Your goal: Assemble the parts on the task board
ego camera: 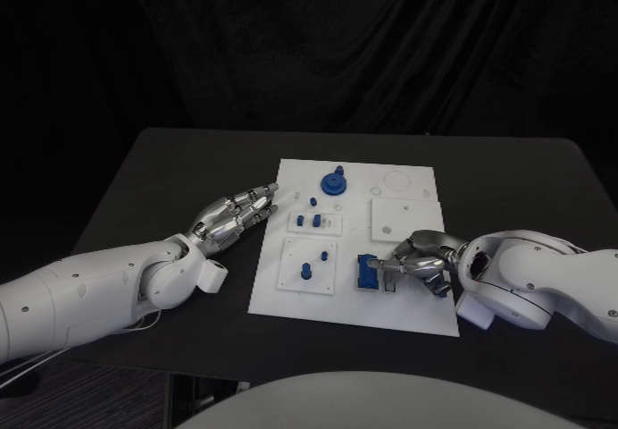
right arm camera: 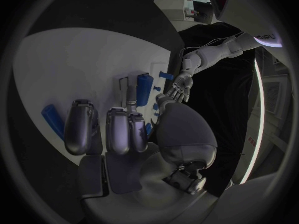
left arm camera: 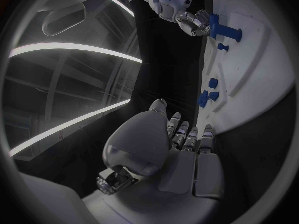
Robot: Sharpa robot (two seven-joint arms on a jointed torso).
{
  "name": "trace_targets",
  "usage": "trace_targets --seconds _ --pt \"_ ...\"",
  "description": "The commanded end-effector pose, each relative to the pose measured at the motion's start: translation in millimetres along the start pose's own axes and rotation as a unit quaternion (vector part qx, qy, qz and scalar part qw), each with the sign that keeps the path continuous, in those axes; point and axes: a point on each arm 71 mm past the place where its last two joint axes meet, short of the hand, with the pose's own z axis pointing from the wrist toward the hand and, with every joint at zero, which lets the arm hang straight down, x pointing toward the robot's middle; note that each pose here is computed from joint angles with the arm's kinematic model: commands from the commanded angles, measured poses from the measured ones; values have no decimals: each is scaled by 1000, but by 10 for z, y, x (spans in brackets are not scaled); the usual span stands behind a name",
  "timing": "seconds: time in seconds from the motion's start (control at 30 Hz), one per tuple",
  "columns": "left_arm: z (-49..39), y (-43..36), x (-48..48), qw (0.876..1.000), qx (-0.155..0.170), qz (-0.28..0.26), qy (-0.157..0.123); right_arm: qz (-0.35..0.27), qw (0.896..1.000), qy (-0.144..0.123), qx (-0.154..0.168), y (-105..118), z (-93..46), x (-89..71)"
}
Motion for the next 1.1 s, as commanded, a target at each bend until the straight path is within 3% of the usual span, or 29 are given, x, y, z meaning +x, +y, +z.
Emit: trace_targets --seconds 0.03,0.37,1.1 --pt "4 -8 18 1000 10 -7 5 -14 1000 -7 -21 25 -19 8" --pt "5 -1 21 1000 10 -8 5 -62 997 -13 -37 56 -28 47" --pt "-3 5 19 1000 6 -10 7 -70 997 -7 -28 9 27 110"
